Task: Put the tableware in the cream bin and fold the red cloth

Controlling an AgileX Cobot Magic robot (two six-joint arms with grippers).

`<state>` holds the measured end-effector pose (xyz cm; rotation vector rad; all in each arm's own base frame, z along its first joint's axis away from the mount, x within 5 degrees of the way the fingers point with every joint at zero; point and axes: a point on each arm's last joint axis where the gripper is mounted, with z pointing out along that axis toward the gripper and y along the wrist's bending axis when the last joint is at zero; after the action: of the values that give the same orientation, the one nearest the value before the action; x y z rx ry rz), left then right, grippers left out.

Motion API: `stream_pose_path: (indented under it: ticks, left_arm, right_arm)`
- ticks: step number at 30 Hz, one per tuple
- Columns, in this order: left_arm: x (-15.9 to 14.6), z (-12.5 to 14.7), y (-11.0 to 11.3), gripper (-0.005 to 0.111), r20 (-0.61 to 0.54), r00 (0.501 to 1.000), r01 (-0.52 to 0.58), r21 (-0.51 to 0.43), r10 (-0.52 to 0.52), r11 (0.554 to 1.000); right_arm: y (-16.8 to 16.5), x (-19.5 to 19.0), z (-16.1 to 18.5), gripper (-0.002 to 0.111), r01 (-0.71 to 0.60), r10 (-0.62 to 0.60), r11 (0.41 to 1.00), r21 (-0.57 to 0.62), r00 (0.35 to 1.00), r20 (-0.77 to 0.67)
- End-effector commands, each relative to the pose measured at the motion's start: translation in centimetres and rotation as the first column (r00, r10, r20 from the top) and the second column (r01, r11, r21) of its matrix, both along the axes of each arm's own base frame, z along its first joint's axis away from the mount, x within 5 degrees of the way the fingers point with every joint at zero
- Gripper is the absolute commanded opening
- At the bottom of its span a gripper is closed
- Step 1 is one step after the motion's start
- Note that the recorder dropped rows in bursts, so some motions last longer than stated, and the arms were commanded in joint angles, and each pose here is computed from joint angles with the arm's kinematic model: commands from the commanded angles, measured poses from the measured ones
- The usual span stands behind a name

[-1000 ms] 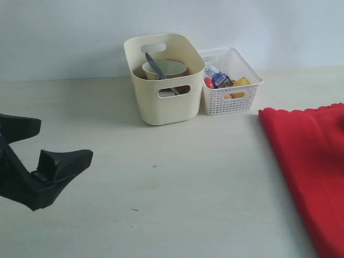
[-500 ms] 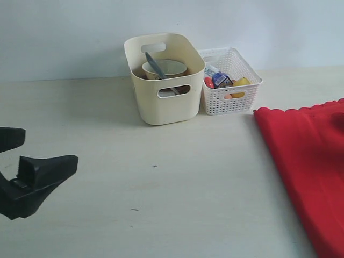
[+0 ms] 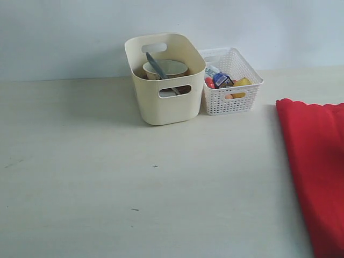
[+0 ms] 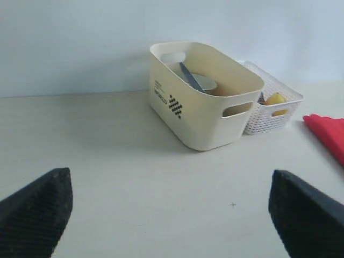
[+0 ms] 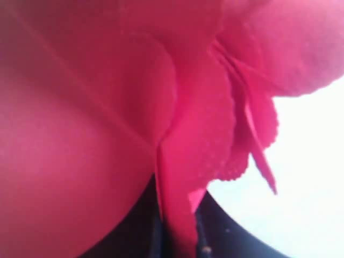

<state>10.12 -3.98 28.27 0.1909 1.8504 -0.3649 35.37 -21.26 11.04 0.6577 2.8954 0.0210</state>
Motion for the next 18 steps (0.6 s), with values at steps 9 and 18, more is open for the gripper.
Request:
stream_pose_path:
  ticks: [9,18]
  left_arm:
    - [-2.5,-4.0,2.6,0.094,0.011,0.982,-0.187,-0.051,0.188,0.981]
    - [-4.1,-5.1,3.1,0.094,-0.074,0.972,-0.227,-0.058,0.223,0.972]
  right_arm:
    - [-1.4,3.0,-1.9,0.000,0.008,-0.011,0.997,0.081,0.999,0.041]
    - [-1.5,6.9,-1.6,0.000,0.004,-0.036,0.980,0.201,0.987,0.157]
